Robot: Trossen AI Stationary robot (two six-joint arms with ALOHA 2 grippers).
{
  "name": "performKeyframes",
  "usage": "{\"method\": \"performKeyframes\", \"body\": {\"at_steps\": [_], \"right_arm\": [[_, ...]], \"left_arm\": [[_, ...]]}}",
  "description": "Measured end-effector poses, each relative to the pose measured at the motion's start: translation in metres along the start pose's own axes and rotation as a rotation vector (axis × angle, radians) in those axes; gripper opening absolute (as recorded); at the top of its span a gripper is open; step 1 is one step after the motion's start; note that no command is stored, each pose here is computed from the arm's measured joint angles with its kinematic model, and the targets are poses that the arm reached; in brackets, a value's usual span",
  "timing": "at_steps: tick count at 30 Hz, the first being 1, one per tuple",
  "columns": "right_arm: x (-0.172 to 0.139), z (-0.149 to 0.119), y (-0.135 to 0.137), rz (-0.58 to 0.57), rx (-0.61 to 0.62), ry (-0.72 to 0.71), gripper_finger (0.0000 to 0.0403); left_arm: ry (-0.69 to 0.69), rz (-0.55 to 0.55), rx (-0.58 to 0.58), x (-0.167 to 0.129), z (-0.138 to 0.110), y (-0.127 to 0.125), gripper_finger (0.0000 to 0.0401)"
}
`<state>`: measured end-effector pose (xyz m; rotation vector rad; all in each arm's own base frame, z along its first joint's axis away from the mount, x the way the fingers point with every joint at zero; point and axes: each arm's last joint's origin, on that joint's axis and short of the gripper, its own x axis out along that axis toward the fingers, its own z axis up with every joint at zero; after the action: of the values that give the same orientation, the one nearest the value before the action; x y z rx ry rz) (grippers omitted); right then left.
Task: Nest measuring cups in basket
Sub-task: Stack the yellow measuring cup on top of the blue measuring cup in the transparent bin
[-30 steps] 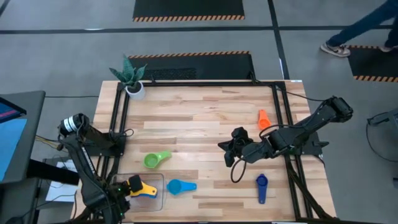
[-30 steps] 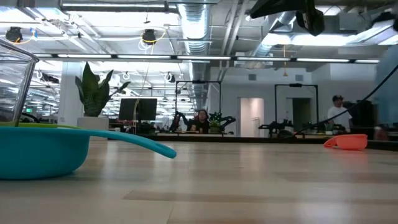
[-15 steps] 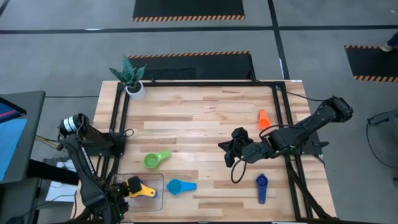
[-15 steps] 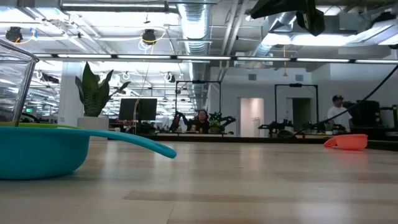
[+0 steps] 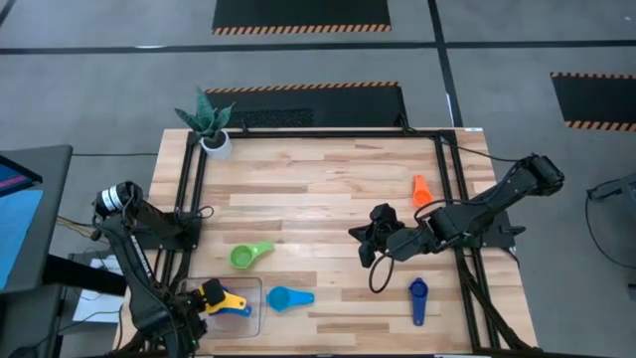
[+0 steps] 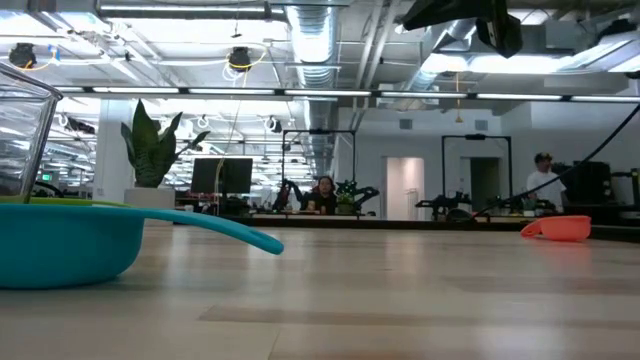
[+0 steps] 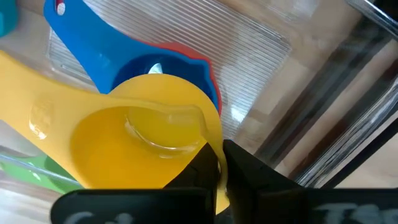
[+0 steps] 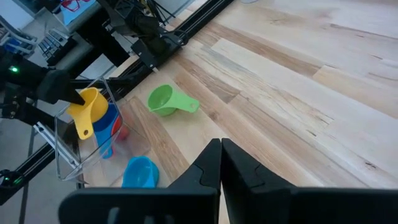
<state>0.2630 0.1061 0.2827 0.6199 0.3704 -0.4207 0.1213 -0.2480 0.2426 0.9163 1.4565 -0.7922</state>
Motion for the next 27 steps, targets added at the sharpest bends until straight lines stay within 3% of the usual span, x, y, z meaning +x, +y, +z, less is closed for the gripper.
{"method": "performKeyframes", "body": {"at_steps": [7, 27], "right_arm": [[0.000, 0.000, 0.000, 0.000, 0.000, 0.000, 0.0028], [0.000, -0.001, -0.002, -0.015, -0.013, 0.010, 0.0027]], "left_arm": [[-0.001, -0.002, -0.015, 0.000, 0.000, 0.004, 0.0009], [-0.047, 0.023, 0.125, 0.000, 0.005, 0.012, 0.0009]]}}
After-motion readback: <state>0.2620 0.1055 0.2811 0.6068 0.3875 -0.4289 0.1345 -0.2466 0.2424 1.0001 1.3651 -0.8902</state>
